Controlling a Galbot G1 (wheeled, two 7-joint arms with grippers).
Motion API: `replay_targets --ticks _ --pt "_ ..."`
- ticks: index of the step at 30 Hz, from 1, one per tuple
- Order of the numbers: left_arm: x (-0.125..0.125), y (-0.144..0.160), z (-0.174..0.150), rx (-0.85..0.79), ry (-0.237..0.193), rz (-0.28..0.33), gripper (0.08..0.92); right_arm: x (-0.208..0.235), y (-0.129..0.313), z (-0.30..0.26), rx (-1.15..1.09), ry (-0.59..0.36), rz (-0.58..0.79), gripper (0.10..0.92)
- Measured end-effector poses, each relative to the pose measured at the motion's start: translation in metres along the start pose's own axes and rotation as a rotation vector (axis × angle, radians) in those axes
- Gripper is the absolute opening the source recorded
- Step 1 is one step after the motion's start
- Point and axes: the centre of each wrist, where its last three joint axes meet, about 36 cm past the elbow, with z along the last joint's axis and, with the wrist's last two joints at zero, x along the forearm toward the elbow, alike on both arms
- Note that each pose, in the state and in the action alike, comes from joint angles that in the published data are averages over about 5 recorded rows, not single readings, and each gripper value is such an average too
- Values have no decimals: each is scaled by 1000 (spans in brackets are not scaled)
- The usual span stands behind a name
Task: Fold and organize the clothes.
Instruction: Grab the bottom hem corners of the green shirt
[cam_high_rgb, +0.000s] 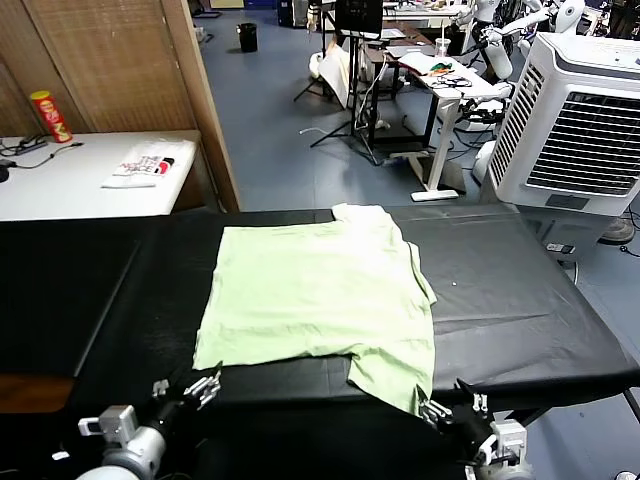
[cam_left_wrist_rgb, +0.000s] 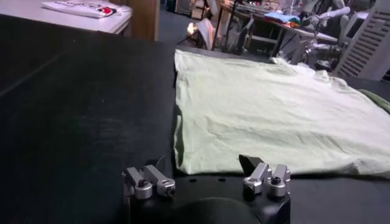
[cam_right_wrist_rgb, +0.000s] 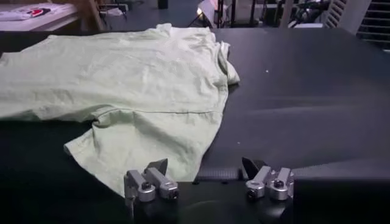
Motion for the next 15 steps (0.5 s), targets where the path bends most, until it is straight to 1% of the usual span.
replay_targets --ticks 2,3,5,6,7,8,11,13,14,15 --pt "-1 0 0 5 -2 -1 798 -1 1 2 4 1 1 782" --pt "-2 1 1 10 -3 -2 798 -2 3 3 8 3 2 758" --pt "-4 1 2 18 -3 -6 796 -3 6 7 11 8 0 678" --pt "-4 2 3 21 -3 -7 782 -4 7 8 10 12 -2 630" --pt "-5 2 4 24 -1 -9 768 -4 8 9 10 15 -3 564" --pt "-6 2 5 26 1 -10 737 -4 9 10 8 18 -4 515" --pt "-7 2 8 32 6 -11 594 -4 11 11 5 24 0 350" --pt "-7 2 9 37 10 -13 476 -4 11 12 2 27 6 237" --pt "-7 2 10 42 11 -14 426 -3 11 12 0 28 9 191" --pt "-7 2 11 46 13 -15 359 -3 11 12 -2 29 12 163"
